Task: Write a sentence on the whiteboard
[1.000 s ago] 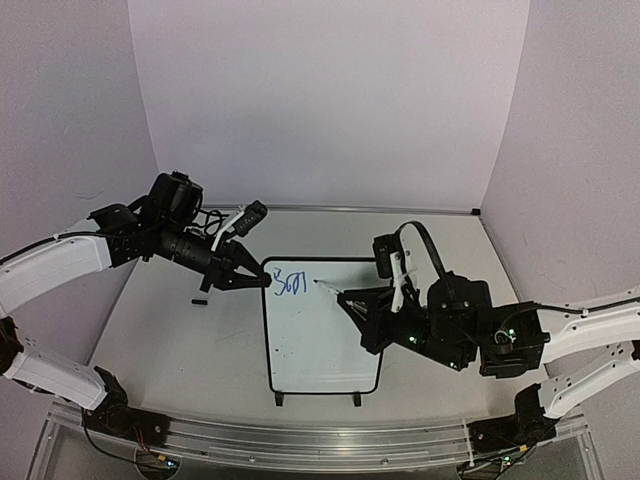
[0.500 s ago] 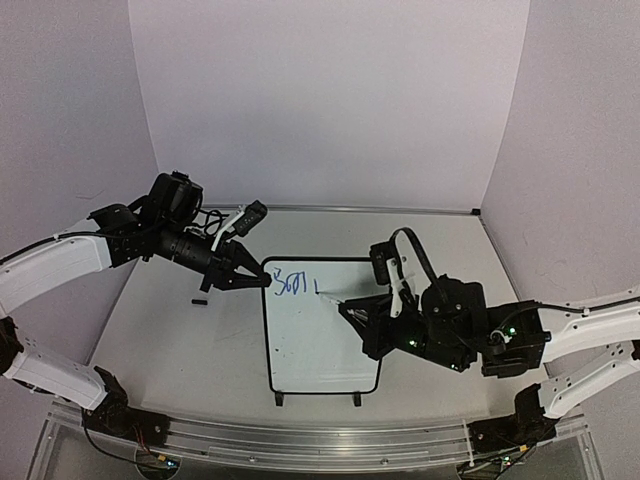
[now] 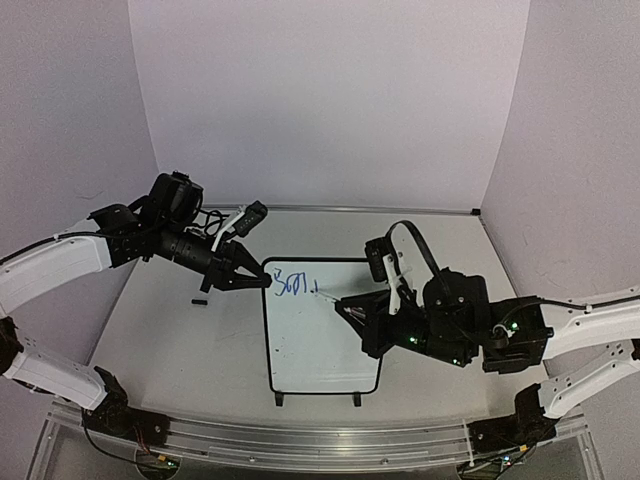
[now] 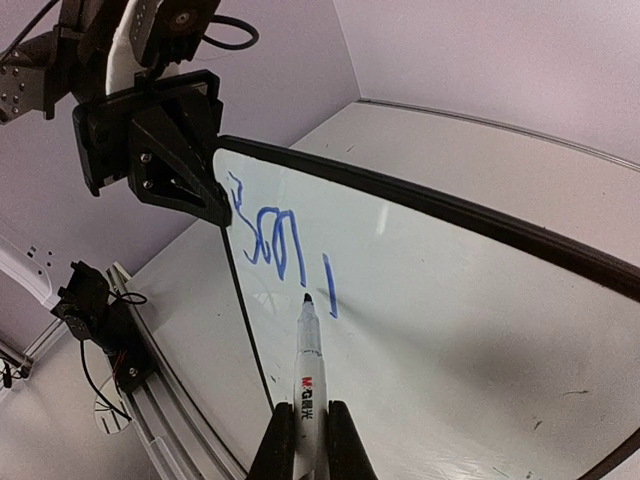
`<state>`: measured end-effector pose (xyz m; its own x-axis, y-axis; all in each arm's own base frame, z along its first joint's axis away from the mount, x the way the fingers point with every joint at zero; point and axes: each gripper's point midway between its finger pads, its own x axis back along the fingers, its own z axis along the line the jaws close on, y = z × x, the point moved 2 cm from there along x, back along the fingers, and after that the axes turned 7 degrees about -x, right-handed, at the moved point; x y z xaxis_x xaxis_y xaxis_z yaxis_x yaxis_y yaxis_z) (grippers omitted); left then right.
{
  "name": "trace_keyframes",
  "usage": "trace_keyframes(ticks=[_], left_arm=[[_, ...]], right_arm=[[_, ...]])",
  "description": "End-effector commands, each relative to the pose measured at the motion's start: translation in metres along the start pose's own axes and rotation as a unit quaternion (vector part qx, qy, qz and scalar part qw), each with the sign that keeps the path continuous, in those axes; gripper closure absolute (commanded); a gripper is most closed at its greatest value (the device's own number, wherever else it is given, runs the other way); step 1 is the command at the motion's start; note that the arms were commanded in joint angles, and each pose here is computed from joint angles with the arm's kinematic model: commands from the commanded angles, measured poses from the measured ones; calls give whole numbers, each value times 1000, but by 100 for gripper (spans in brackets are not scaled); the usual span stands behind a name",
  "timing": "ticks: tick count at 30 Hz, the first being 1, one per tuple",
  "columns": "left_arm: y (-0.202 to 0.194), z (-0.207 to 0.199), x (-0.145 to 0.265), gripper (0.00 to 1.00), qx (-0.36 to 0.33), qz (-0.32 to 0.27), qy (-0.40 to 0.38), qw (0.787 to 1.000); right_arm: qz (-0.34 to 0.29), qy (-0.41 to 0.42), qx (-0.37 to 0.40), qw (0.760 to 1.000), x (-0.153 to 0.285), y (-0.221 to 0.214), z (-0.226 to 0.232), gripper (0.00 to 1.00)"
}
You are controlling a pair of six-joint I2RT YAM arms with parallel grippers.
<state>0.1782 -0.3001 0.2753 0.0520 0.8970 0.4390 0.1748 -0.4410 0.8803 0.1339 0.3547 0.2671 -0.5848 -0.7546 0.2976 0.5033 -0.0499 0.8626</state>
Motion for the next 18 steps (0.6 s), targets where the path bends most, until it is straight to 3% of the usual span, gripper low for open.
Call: trace_keyframes(ticks=[1, 18], left_arm=[[-12, 2, -6, 100, 5, 28, 6, 1000], [-14, 3, -8, 100, 8, 31, 3, 999]], right_arm=[[-49, 20, -6, 999, 7, 37, 16, 100], [-79, -12, 11, 997, 4, 51, 12, 100]])
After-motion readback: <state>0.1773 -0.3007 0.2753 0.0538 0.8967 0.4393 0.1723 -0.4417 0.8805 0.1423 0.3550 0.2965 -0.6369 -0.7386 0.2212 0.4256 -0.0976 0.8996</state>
